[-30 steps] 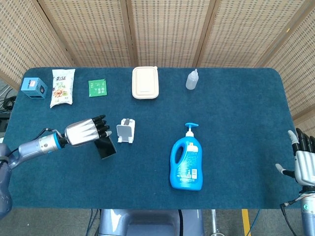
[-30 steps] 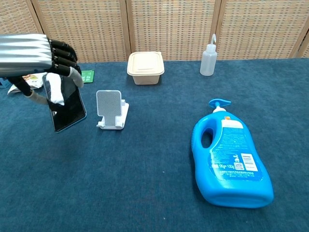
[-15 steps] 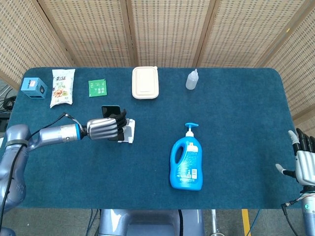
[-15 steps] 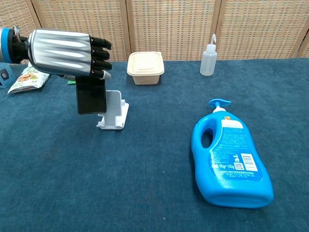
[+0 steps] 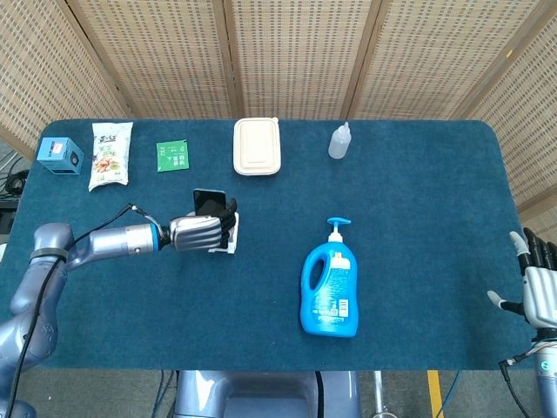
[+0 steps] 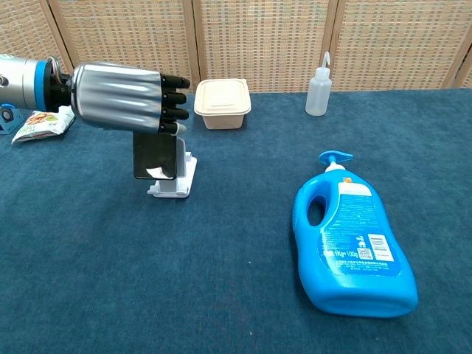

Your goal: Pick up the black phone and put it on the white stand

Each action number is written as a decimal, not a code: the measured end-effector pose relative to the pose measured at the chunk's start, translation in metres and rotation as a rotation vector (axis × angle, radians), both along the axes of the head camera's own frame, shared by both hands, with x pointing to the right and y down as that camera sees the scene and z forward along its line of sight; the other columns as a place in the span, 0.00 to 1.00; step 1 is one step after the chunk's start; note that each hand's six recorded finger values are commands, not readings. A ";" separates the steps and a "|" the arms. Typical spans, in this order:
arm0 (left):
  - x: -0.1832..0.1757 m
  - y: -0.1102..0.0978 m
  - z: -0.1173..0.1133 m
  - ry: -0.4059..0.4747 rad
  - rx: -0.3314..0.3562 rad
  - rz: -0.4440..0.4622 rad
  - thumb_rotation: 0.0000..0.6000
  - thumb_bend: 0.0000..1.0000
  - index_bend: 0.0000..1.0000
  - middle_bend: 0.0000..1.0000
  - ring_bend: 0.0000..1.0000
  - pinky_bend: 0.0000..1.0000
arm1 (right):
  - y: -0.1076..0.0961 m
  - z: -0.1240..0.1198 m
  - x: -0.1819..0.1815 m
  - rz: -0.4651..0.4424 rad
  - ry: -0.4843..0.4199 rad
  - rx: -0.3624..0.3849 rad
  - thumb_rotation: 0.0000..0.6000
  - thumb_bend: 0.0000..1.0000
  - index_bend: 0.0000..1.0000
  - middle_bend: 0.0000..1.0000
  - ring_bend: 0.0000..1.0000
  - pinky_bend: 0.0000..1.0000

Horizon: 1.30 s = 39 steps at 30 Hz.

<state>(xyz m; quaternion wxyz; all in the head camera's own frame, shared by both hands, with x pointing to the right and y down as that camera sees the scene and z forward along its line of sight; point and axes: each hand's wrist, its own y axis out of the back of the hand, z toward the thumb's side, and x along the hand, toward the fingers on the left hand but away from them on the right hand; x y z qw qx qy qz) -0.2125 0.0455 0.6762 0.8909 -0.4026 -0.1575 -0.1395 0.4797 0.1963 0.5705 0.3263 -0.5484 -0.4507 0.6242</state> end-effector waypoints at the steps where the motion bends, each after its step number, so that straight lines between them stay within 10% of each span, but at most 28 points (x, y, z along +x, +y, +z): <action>1: 0.001 -0.001 0.001 0.000 0.007 -0.004 1.00 0.00 0.41 0.42 0.38 0.25 | 0.000 0.000 0.000 0.001 -0.001 0.000 1.00 0.00 0.00 0.00 0.00 0.00; 25: 0.015 0.008 0.017 -0.041 0.035 0.014 1.00 0.00 0.40 0.35 0.36 0.25 | 0.000 -0.007 0.007 0.022 -0.030 0.011 1.00 0.00 0.00 0.00 0.00 0.00; 31: 0.013 0.008 0.017 -0.035 0.031 0.007 1.00 0.00 0.12 0.02 0.09 0.25 | 0.000 -0.007 0.007 0.021 -0.030 0.011 1.00 0.00 0.00 0.00 0.00 0.00; 39: 0.009 0.007 0.006 0.001 0.022 0.002 1.00 0.00 0.00 0.00 0.00 0.25 | 0.001 -0.008 0.005 0.014 -0.032 0.013 1.00 0.00 0.00 0.00 0.00 0.00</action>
